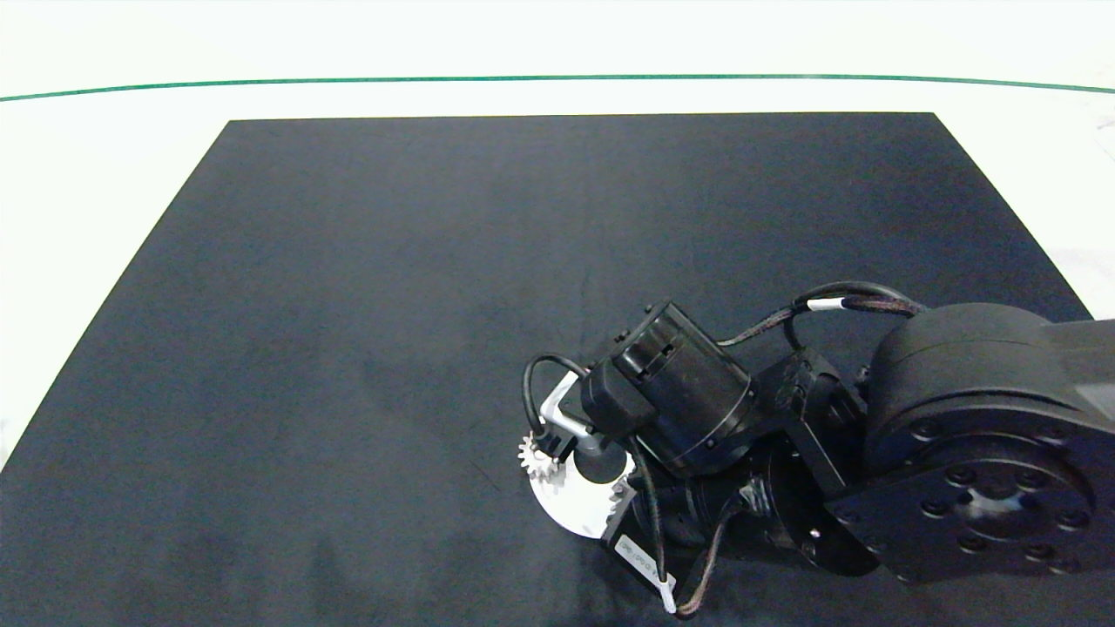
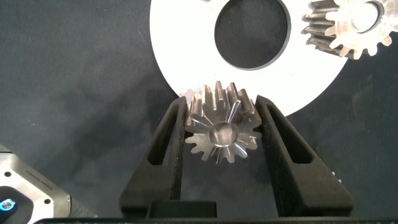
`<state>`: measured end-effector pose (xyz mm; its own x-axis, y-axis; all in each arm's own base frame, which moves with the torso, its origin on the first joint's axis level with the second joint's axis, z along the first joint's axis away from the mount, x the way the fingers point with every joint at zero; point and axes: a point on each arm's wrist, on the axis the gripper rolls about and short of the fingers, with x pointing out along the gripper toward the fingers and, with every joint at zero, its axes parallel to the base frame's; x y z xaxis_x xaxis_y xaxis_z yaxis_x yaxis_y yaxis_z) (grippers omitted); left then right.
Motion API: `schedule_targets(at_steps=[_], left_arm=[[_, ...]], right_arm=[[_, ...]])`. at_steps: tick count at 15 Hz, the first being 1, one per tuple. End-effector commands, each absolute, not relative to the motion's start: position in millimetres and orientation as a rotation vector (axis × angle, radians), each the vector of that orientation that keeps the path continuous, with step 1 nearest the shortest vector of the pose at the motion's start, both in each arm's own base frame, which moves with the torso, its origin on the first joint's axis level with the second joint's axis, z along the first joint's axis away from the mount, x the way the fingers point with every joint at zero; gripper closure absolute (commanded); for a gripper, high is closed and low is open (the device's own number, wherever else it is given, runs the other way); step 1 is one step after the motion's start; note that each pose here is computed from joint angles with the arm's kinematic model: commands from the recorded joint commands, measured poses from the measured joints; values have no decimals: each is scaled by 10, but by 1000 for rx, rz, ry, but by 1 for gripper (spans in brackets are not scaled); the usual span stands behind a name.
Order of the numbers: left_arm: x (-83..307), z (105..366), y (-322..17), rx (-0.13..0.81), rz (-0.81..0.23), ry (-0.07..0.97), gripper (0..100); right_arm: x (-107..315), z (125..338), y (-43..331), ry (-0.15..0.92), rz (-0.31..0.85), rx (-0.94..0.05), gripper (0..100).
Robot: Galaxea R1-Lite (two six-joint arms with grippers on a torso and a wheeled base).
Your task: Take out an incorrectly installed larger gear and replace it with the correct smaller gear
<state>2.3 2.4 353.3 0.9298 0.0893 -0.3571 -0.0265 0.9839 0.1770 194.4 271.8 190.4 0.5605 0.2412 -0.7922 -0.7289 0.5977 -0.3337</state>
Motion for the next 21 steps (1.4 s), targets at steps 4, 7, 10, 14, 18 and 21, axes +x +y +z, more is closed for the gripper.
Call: schedule_targets(at_steps=[4,7,10,14,18,21], left_arm=[[10,3528,24,172,60,375,0],[10,3528,24,172,60,375,0],[10,3528,24,172,60,375,0],[3,3525,24,172,60,377,0],[4,3528,24,172,60,374,0],[4,3528,24,172,60,374,0]], right_arm=[[1948,1877,2708,786,629,-726,78],[1961,1882,2691,790,622,-727,78],[1963,1888,2685,788,620,-726,78],[1970,1883,2685,789,618,-725,78],[1972,1878,2688,790,617,-727,0],[1969,1892,2684,786,617,-724,0]])
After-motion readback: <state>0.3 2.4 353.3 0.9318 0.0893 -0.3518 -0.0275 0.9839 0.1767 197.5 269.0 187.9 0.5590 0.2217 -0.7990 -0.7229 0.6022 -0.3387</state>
